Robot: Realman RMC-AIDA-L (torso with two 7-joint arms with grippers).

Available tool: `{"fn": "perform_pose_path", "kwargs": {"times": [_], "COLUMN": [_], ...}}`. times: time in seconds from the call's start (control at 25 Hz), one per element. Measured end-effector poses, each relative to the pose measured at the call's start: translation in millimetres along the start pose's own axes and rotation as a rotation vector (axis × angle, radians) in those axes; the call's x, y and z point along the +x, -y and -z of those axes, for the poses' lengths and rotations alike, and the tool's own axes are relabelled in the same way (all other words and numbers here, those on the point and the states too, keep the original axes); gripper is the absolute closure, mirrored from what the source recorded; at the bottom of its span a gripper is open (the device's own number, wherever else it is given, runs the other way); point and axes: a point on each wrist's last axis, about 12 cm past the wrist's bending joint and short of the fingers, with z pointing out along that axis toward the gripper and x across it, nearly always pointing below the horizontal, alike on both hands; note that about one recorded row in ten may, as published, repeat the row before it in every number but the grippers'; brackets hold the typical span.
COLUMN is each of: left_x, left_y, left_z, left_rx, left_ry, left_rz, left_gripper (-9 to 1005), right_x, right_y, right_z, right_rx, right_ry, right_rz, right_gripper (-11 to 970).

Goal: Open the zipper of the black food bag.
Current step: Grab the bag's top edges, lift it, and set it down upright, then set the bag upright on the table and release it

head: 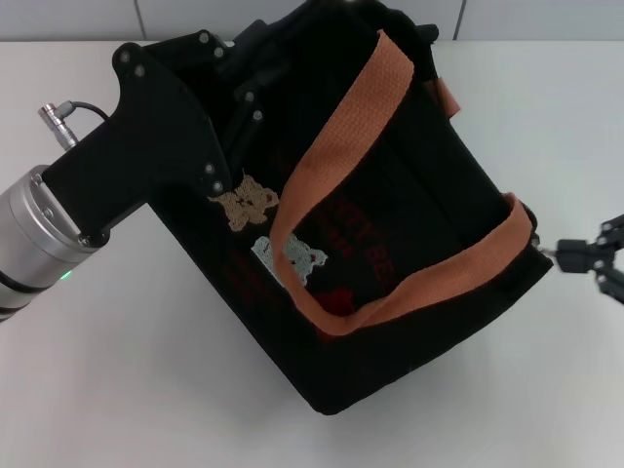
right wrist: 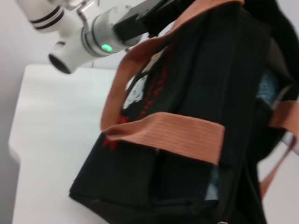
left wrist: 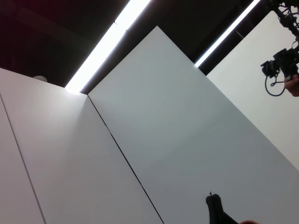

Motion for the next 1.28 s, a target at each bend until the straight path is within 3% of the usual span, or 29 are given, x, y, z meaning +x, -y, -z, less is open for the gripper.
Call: {"fn": "perform_pose_path", "kwargs": {"times": [0.08,0.28,0.52,0.68,1.16,1.28], "left_x": [0,0,0,0,0,0], "left_y": [-0.1,-0.2,-0.4,-0.4,-0.1,-0.2], "left_z": [0,-1,-1,-1,-2,-2], "left_rx": [0.0,0.001,0.002,0.004,0.008,0.006], "left_ry": [0.0,0.001,0.002,0.003,0.004,0.004], "left_rz": [0.0,0.0,-0.001,0.0,0.002,0.001], "left_gripper": [850,850,850,850,850,849], "right_x": [6,18,34,45,42,40], "right_y": [3.0,7.3,15.0,24.3,49.9,54.4], "right_z": [11,36,42,20,-25,-46], "right_rx": [0.044,0.118,0.123,0.045,0.021,-0.018], "right_ry": [0.045,0.087,0.019,-0.018,-0.066,-0.073], "right_rz": [-0.115,-0.215,-0.281,-0.317,-0.29,-0.263], "right_gripper": [926,920,706,514,262,222]}}
